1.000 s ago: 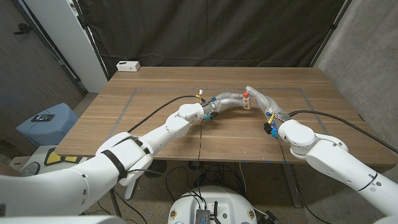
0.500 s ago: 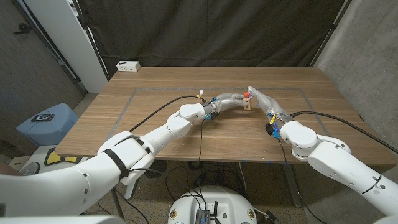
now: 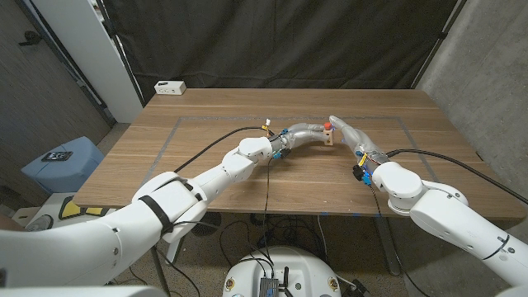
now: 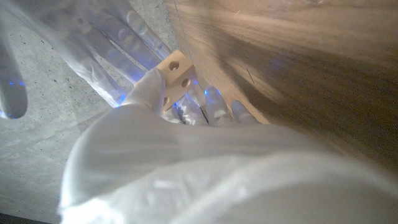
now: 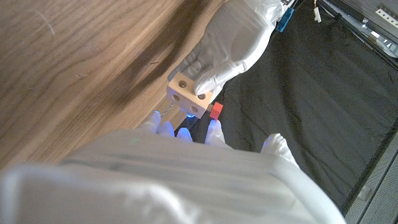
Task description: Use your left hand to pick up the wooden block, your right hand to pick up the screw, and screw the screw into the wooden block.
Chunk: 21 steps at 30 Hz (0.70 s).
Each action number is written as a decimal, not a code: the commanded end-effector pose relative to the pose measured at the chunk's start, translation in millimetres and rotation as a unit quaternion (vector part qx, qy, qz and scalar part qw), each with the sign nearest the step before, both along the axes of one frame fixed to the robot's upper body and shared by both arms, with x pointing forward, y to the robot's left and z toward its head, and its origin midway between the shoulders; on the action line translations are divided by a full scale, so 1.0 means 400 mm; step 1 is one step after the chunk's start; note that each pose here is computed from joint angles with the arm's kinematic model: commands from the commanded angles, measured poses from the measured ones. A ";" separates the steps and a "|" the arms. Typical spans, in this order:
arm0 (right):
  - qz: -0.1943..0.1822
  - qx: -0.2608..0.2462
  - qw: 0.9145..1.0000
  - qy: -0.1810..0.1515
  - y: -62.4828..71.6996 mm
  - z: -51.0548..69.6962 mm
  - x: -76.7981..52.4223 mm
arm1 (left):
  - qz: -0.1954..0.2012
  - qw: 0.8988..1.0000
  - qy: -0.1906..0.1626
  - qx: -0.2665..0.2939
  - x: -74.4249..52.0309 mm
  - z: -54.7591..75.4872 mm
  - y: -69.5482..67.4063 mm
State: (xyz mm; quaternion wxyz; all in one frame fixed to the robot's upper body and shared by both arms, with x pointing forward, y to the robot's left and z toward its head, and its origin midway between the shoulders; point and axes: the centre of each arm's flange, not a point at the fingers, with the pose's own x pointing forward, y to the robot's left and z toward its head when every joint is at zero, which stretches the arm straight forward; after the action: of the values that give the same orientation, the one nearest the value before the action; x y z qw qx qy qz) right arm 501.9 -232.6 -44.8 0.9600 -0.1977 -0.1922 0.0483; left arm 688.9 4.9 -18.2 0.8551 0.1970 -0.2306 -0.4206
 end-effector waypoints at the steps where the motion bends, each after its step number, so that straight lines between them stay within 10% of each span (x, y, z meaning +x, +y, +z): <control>1: 0.003 0.001 1.000 0.007 0.007 -0.006 -0.007 | 0.000 1.000 0.001 -0.001 0.004 0.002 -0.003; 21: 0.006 0.004 1.000 0.009 0.023 -0.010 -0.017 | -0.001 1.000 0.001 0.001 0.008 0.006 -0.006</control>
State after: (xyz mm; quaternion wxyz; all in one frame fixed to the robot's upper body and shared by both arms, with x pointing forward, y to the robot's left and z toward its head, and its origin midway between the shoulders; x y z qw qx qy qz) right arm 497.5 -226.6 -48.1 0.9613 -0.1949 -0.1866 0.0555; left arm 691.5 3.4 -16.7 0.8549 0.1968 -0.2298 -0.4215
